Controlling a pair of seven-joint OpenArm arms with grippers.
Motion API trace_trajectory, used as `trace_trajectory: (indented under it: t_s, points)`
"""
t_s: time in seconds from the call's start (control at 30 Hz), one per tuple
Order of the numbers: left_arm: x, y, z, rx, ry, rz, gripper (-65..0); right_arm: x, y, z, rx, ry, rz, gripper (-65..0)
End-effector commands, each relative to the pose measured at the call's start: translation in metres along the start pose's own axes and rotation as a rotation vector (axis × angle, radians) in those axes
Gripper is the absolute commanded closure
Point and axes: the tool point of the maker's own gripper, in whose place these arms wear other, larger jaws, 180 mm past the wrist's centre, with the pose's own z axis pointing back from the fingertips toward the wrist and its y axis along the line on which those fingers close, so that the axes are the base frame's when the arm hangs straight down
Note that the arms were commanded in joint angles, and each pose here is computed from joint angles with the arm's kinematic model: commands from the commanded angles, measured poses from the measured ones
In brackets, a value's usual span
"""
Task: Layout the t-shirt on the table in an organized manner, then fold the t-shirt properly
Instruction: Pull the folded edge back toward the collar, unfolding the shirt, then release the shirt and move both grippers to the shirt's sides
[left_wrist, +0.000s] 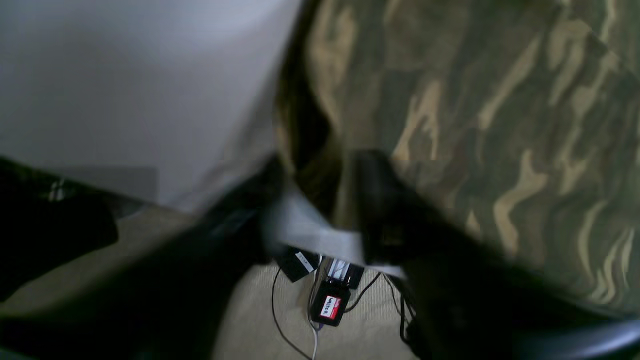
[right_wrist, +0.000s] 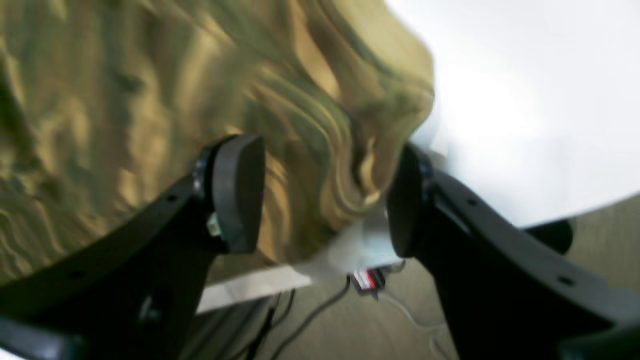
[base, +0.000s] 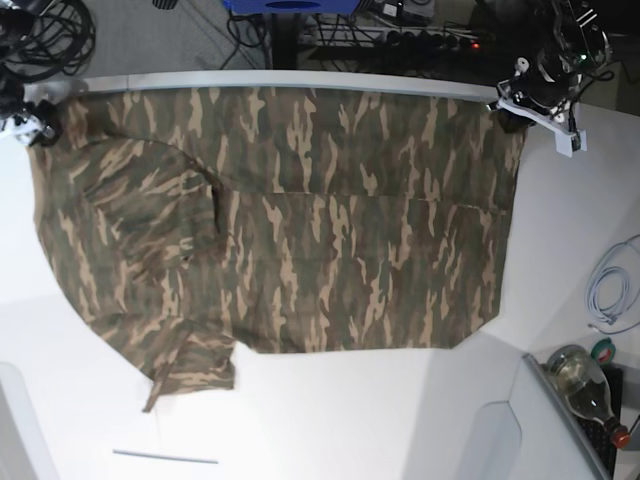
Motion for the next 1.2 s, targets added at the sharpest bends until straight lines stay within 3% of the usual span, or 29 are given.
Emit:
trace_trajectory:
  t_s: [0.0,0.1,0.23,0.37,0.53,0.67,0.73,0.77,0.83,0.9,1.07,1.17]
  points:
    - [0.011,0.001,0.004,-0.002,-0.036,-0.008,-34.6,0.018,-0.005,0.011,-0.012,-0.068,0.004,-35.4]
    - [0.012,0.004,0.005,0.005,-0.04,-0.004,-42.9,0.028,-0.01,0.022,-0.036,-0.119,-0.018,-35.4]
    - [0.02,0.034,0.016,0.081,-0.087,0.065,-43.6,0.041,-0.011,0.027,-0.045,-0.156,-0.005,-35.4]
    - [0.05,0.078,0.035,0.186,-0.192,0.147,-43.6,0.076,-0.011,0.027,-0.037,-0.252,0.005,-35.4]
    - [0.101,0.103,0.049,0.232,-0.295,0.122,-43.4,0.13,0.016,-0.005,0.053,-0.304,0.077,-35.4]
    - [0.13,0.079,0.037,0.171,-0.313,0.036,-43.1,0.162,0.05,-0.041,0.132,-0.308,0.139,-35.4]
    - [0.136,0.058,0.024,0.12,-0.288,-0.023,-38.8,0.175,0.069,-0.06,0.166,-0.304,0.153,-35.4]
    - [0.14,0.047,0.017,0.094,-0.278,-0.054,-33.4,0.181,0.076,-0.068,0.178,-0.308,0.155,-35.4]
    - [0.14,0.032,0.005,0.058,-0.254,-0.085,-19.6,0.189,0.084,-0.078,0.189,-0.315,0.155,-35.4]
    - [0.138,0.021,-0.003,0.033,-0.235,-0.096,-0.5,0.196,0.093,-0.09,0.194,-0.326,0.148,-35.4]
    - [0.138,0.021,-0.005,0.03,-0.235,-0.087,0.0,0.189,0.078,-0.113,0.064,-0.324,0.166,-35.6]
    - [0.135,0.022,-0.005,0.032,-0.228,-0.087,0.0,0.183,0.081,-0.117,0.056,-0.319,0.21,-35.6]
